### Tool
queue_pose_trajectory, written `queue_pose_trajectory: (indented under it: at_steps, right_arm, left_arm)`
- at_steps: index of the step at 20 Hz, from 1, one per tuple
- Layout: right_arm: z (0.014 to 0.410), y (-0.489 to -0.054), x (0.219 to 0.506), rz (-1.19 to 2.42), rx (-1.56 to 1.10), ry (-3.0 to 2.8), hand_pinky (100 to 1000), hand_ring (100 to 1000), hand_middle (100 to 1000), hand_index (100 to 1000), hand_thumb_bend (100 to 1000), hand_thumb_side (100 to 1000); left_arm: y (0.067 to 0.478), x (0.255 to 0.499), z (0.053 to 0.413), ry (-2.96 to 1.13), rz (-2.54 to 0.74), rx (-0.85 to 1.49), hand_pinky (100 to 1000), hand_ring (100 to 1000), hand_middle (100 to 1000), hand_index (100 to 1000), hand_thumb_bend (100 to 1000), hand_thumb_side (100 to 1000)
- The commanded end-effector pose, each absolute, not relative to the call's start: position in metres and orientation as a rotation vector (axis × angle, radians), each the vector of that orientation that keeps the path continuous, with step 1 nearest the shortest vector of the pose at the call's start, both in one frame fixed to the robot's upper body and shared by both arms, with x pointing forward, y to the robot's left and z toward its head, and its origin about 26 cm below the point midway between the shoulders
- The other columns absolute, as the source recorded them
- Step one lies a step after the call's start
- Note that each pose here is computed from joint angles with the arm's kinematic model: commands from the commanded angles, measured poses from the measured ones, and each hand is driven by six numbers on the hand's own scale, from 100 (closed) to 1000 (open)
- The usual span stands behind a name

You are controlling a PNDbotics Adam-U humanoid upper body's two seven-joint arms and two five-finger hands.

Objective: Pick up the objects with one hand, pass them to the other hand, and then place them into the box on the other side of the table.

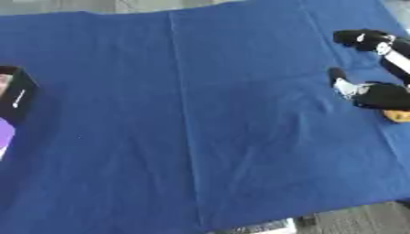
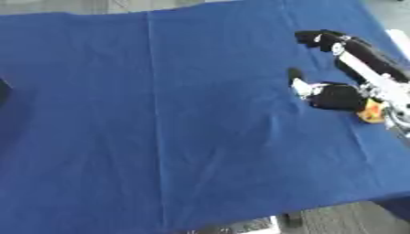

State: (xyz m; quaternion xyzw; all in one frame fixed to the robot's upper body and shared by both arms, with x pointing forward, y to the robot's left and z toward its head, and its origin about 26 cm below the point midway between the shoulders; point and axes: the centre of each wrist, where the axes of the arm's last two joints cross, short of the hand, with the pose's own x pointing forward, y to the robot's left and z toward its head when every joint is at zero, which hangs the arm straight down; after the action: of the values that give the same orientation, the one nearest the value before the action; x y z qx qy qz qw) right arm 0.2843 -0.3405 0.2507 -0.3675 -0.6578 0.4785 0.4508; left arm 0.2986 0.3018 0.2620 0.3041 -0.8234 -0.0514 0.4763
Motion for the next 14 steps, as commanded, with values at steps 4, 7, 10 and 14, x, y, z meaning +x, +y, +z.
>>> queue_pose_trajectory:
  at_steps: [4, 7, 10, 14]
  right_arm:
    - [0.271, -0.365, 0.270, 1.225, -1.066, -1.426, 930, 933, 895, 950, 100, 491]
    - [0.269, -0.373, 0.267, 1.189, -1.121, -1.350, 933, 937, 897, 952, 100, 436]
    - [0.264, -0.383, 0.268, 1.165, -1.176, -1.263, 934, 936, 894, 951, 110, 416]
    - [0.256, -0.400, 0.271, 1.123, -1.219, -1.181, 930, 927, 882, 946, 134, 358]
  left_arm:
    - [0.306, 0.294, 0.261, -2.042, -0.033, 0.746, 746, 740, 759, 901, 325, 747]
    - [0.305, 0.295, 0.253, -2.049, 0.029, 0.709, 744, 738, 758, 899, 328, 751]
    - [0.302, 0.295, 0.247, -2.062, 0.069, 0.673, 744, 738, 758, 898, 329, 751]
    - [0.302, 0.295, 0.241, -2.078, 0.084, 0.664, 743, 739, 758, 896, 327, 749]
